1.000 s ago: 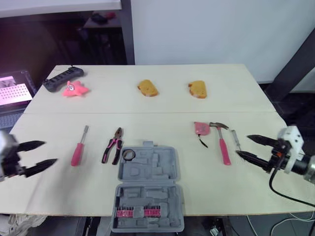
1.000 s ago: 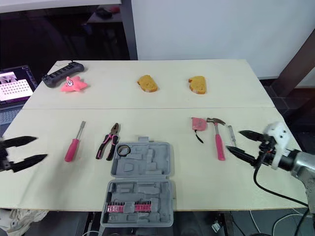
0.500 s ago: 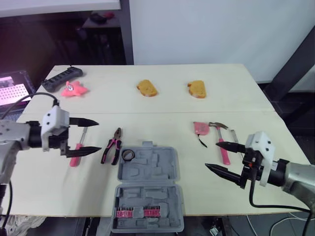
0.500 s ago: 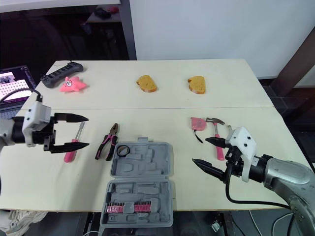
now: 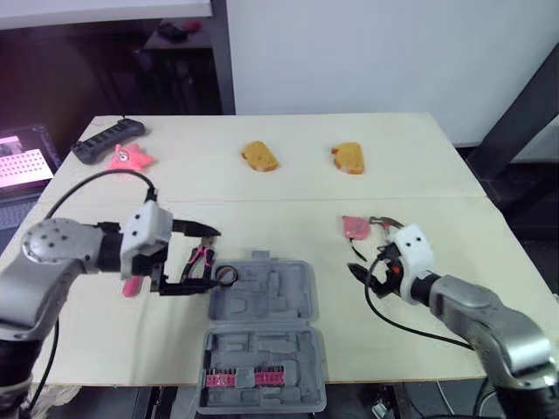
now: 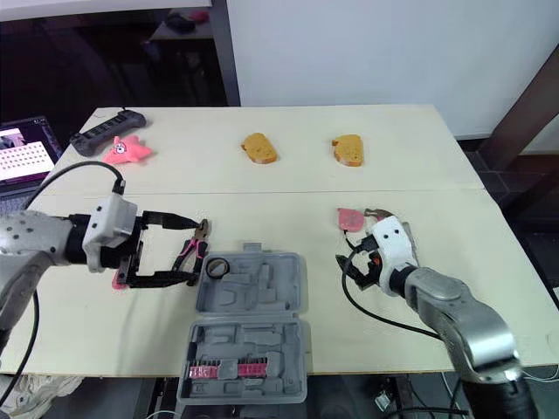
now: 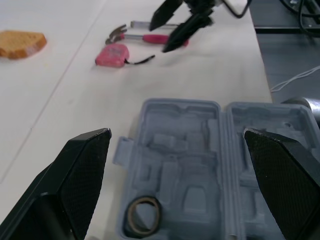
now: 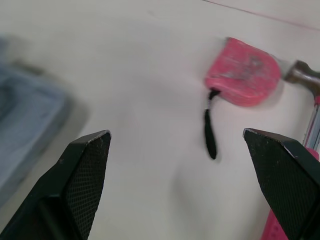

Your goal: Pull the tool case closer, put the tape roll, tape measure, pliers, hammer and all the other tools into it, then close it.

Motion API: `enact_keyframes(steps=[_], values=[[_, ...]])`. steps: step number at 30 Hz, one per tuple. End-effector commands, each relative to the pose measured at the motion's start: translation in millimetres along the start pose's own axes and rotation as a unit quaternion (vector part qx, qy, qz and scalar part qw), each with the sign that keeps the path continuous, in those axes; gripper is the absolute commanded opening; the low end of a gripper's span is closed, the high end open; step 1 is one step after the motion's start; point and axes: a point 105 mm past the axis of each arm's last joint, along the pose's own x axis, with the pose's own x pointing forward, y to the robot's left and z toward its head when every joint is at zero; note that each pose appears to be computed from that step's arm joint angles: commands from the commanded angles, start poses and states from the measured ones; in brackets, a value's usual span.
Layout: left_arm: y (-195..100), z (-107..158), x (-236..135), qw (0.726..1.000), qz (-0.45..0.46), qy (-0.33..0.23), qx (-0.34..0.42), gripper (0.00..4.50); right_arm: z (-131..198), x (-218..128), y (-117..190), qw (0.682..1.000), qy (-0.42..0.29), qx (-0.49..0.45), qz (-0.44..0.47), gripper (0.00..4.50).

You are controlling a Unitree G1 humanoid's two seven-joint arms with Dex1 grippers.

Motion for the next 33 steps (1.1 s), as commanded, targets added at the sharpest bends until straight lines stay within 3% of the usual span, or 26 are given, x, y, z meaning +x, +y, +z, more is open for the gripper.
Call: enact_keyframes(steps=[1, 3, 18, 21, 26, 27, 33], values=[[-3, 9, -7, 1.0, 0.021, 0.008, 0.019, 4.49, -4, 14, -3, 1.0, 0.001, -0.006, -0.016, 4.24], [-5, 7, -13, 0.999, 0.033, 0.017, 0.012, 4.5, -5, 24, -8, 0.999, 0.001, -0.008, -0.034, 3.67], [-14, 0, -23, 0.997, 0.07, 0.041, 0.003, 4.5, -4, 59, -10, 0.999, -0.014, 0.013, -0.048, 3.67], [-14, 0, -24, 0.996, 0.073, 0.043, 0.003, 4.5, -6, 61, -14, 0.997, -0.014, 0.036, -0.06, 2.81], [-14, 0, -24, 0.996, 0.074, 0.043, 0.003, 4.5, -9, 62, -15, 0.996, -0.016, 0.058, -0.066, 0.32], [-14, 0, -23, 0.996, 0.073, 0.043, 0.003, 4.5, -9, 63, -15, 0.996, -0.016, 0.061, -0.067, 0.02], [-12, 0, -21, 0.997, 0.069, 0.041, 0.004, 4.5, -10, 63, -12, 0.996, -0.017, 0.061, -0.06, 0.02]])
